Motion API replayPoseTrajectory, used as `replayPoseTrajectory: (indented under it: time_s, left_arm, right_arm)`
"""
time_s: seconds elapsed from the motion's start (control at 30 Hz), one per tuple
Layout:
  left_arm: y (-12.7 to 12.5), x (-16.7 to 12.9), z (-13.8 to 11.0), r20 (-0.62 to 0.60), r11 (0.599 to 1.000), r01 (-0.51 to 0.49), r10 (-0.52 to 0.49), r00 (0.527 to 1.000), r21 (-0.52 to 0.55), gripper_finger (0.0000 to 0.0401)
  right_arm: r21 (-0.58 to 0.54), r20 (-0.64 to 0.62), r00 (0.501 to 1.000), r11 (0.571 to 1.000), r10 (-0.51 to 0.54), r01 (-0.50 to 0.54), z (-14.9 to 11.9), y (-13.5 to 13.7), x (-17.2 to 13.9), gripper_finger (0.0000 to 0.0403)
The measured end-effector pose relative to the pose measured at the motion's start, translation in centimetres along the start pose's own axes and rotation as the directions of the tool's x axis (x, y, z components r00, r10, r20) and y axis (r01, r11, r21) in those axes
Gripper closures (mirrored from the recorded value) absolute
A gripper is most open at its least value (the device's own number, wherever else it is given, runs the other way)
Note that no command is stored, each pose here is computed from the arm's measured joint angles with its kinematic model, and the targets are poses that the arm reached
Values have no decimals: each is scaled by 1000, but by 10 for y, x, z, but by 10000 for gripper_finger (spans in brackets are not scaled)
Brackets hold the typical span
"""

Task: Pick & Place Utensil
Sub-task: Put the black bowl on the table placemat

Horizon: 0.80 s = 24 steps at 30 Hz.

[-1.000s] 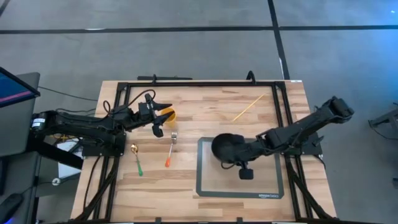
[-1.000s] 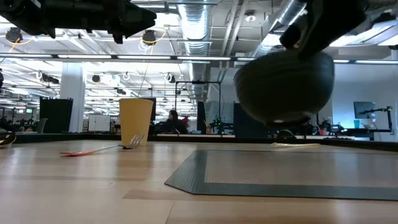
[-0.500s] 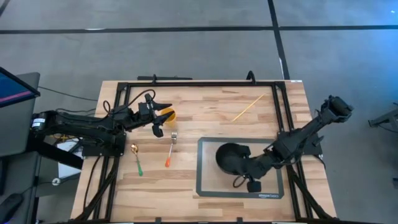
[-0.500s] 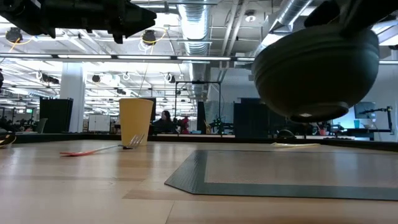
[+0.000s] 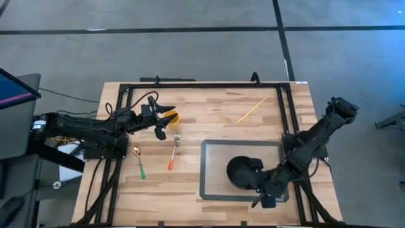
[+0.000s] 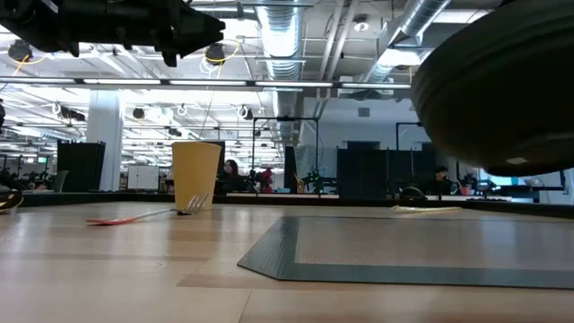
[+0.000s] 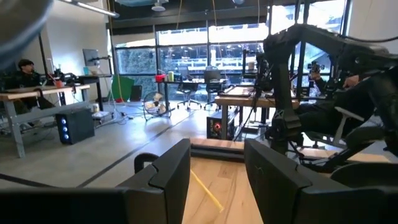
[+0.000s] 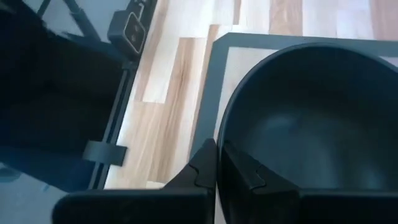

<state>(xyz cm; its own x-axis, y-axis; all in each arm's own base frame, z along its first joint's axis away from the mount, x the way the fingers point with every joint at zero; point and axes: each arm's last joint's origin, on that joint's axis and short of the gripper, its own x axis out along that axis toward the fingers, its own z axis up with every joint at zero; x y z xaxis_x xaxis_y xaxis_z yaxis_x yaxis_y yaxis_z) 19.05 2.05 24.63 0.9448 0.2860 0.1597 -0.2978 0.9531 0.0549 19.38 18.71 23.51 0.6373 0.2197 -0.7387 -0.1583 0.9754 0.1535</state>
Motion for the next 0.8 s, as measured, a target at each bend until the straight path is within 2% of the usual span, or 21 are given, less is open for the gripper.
replayPoseTrajectory:
  time_s: [0.17, 0.3, 0.53, 0.8]
  left_arm:
    - [0, -2, -4, -13, 1000, 1, -1, 1000, 0, 249]
    - [0, -2, -4, -12, 1000, 3, -3, 1000, -2, 249]
    - [0, -2, -4, -13, 997, 3, -4, 1000, -74, 249]
    - [0, -2, -5, -13, 997, 4, -5, 1000, -78, 249]
  right_arm:
    - [40, -15, 1000, 999, -17, 18, -13, 15, 5, 394]
    - [1, -35, 997, 998, -62, 62, -25, 24, 17, 396]
    - [-28, -79, 988, 991, -131, 130, -35, 25, 41, 397]
    - [-27, -87, 988, 992, -128, 126, -37, 27, 49, 392]
